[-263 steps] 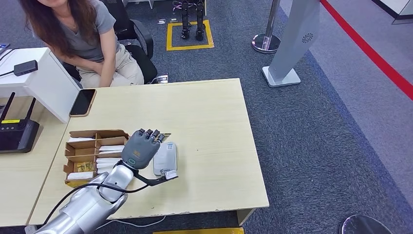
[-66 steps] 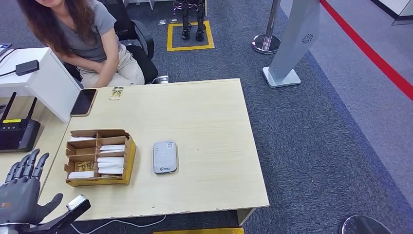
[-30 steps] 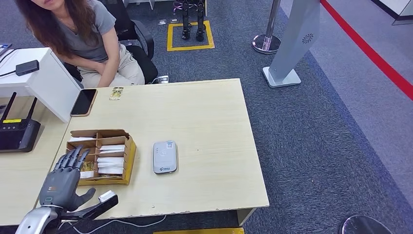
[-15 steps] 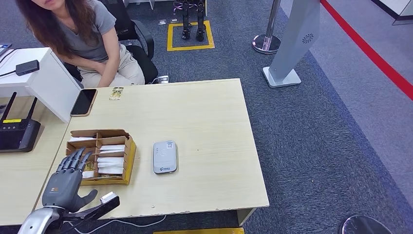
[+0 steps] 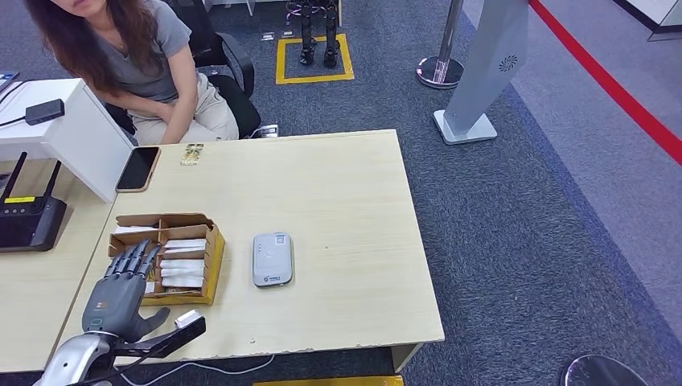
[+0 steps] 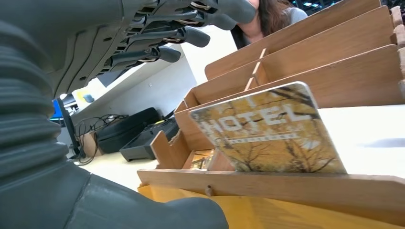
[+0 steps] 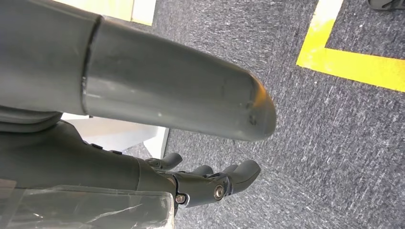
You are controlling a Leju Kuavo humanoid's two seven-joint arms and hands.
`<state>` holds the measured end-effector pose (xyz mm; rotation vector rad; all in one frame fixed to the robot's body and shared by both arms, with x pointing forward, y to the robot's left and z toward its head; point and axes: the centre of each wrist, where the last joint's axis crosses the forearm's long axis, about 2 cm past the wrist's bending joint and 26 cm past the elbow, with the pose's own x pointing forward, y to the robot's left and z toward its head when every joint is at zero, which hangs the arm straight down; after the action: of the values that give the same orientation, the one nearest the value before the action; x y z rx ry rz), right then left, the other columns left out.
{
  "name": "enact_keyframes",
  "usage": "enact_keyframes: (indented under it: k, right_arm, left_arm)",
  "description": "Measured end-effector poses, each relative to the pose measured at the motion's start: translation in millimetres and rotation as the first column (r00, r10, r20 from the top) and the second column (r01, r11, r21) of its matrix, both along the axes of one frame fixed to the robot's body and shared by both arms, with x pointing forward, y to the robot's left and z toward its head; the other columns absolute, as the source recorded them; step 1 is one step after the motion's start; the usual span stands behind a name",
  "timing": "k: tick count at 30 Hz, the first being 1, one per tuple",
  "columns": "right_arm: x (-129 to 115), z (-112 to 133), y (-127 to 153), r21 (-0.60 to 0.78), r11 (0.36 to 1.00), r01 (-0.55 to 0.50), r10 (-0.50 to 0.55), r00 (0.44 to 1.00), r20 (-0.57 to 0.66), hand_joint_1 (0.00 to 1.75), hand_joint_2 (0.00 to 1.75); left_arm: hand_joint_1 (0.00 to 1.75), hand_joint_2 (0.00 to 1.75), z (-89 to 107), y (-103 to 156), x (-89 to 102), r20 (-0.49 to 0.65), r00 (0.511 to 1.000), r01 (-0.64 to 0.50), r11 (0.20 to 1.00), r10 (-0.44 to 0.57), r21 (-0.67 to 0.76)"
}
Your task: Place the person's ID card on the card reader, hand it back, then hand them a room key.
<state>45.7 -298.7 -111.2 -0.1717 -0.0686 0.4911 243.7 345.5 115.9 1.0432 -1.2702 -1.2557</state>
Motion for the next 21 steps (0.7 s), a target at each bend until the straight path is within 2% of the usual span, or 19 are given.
enact_keyframes:
  k: [8, 9, 10, 12, 13, 14, 21]
  right_arm:
    - [1.0, 0.1, 0.0, 0.002, 1.0, -0.002, 0.002, 1.0, 0.002, 0.0, 0.0]
    - [1.0, 0.1, 0.0, 0.002, 1.0, -0.002, 0.002, 1.0, 0.002, 0.0, 0.0]
    - [1.1, 0.1, 0.0, 0.002, 1.0, -0.003, 0.003, 1.0, 0.002, 0.0, 0.0]
    - [1.1, 0.1, 0.0, 0.002, 1.0, -0.003, 0.003, 1.0, 0.002, 0.0, 0.0]
    - [1.1, 0.1, 0.0, 0.002, 1.0, -0.003, 0.003, 1.0, 0.002, 0.0, 0.0]
    - [1.1, 0.1, 0.0, 0.002, 1.0, -0.003, 0.003, 1.0, 0.002, 0.0, 0.0]
    - [1.2, 0.1, 0.0, 0.002, 1.0, -0.003, 0.003, 1.0, 0.002, 0.0, 0.0]
  left_arm:
    - [0.0, 1.75, -1.3, -7.3, 8.0, 0.015, 1.0, 0.019, 1.0, -0.019, 0.004]
    - [0.06, 1.75, -1.1, -8.2, 8.9, 0.016, 1.0, 0.021, 1.0, -0.021, 0.003]
    - [0.27, 1.75, -1.0, -9.0, 9.5, 0.016, 1.0, 0.022, 1.0, -0.023, 0.002]
    - [1.14, 1.75, -1.2, -10.5, 10.4, 0.014, 1.0, 0.027, 1.0, -0.027, 0.001]
    - [1.51, 1.75, -1.3, -11.1, 10.8, 0.013, 1.0, 0.028, 1.0, -0.028, 0.0]
    - [1.75, 1.75, -1.4, -11.5, 11.2, 0.012, 1.0, 0.029, 1.0, -0.029, -0.002]
    - [1.75, 1.75, -1.9, -13.0, 12.8, 0.01, 1.0, 0.028, 1.0, -0.028, -0.006]
